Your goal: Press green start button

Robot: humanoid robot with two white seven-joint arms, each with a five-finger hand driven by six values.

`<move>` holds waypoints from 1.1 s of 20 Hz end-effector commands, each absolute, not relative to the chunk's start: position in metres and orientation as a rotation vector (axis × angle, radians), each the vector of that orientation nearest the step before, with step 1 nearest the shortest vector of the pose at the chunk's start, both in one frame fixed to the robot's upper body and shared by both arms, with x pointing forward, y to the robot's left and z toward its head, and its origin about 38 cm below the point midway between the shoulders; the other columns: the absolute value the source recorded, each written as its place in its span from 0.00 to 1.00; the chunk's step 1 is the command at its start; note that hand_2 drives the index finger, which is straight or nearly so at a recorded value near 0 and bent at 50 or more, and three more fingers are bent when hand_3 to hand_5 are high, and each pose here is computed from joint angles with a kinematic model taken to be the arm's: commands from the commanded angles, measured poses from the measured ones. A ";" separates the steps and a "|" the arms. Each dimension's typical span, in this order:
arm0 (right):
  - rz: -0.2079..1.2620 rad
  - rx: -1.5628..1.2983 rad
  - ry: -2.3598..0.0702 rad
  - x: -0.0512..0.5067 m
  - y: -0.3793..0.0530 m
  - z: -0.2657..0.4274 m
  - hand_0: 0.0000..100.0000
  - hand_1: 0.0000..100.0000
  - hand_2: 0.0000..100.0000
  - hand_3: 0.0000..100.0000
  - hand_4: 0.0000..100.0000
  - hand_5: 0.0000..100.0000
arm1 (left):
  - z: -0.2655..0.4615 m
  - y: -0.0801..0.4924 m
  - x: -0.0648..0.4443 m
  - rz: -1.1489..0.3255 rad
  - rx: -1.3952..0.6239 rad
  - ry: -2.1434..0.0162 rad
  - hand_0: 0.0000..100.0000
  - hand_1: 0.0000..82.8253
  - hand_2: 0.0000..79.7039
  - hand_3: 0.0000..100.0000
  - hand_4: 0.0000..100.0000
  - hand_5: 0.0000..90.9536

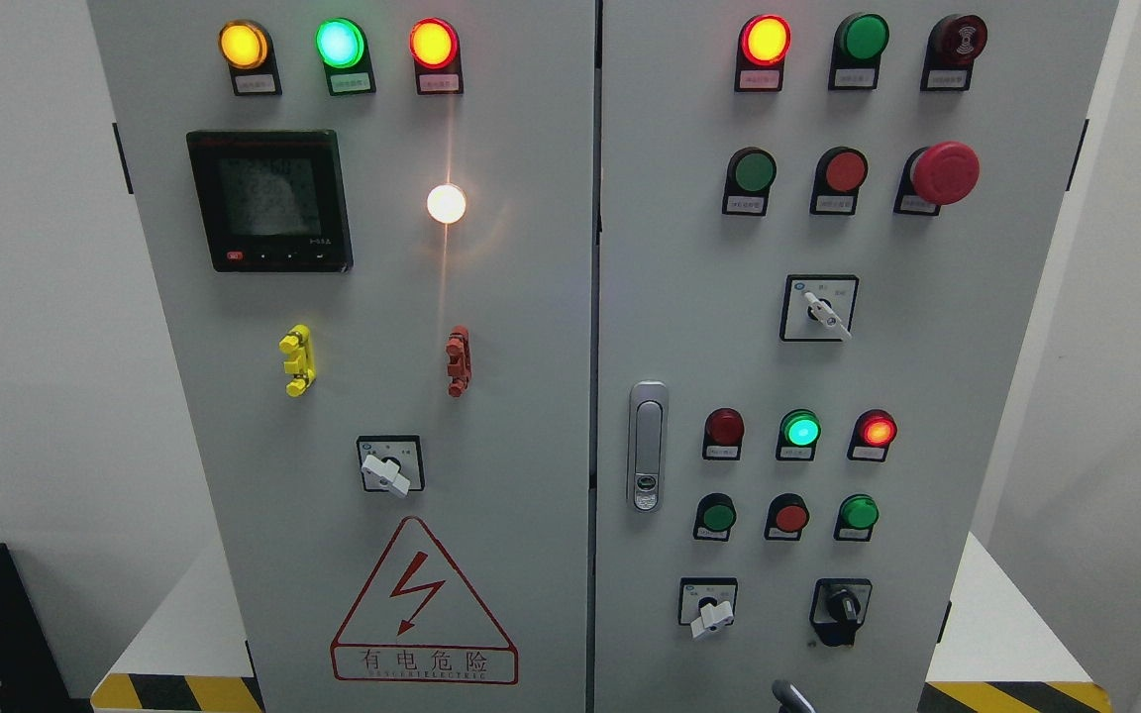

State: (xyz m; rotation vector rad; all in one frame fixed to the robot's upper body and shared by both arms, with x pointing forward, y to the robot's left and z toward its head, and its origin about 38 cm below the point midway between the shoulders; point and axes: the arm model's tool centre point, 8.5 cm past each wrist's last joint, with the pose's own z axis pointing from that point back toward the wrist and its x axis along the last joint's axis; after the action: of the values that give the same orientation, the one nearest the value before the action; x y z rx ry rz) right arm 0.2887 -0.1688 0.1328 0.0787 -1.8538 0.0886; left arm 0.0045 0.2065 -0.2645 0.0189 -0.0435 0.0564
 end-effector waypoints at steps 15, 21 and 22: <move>0.192 -0.050 -1.940 0.286 -0.170 0.145 0.09 0.32 0.00 0.24 0.22 0.07 | -0.264 0.206 0.029 0.055 0.015 -0.093 0.12 0.67 0.00 0.00 0.00 0.00; 0.307 -0.280 -2.006 0.285 -0.172 0.159 0.15 0.33 0.00 0.50 0.49 0.45 | -0.264 0.206 0.029 0.055 0.015 -0.093 0.12 0.67 0.00 0.00 0.00 0.00; 0.331 -0.331 -2.008 0.285 -0.173 0.160 0.15 0.33 0.00 0.52 0.52 0.49 | -0.264 0.206 0.029 0.055 0.015 -0.093 0.12 0.67 0.00 0.00 0.00 0.00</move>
State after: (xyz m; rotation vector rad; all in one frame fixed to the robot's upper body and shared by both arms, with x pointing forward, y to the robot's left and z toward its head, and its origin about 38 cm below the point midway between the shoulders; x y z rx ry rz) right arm 0.2848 -0.1714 0.1503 -0.1421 -1.9802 0.2081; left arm 0.0045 0.2065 -0.2645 0.0188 -0.0435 0.0564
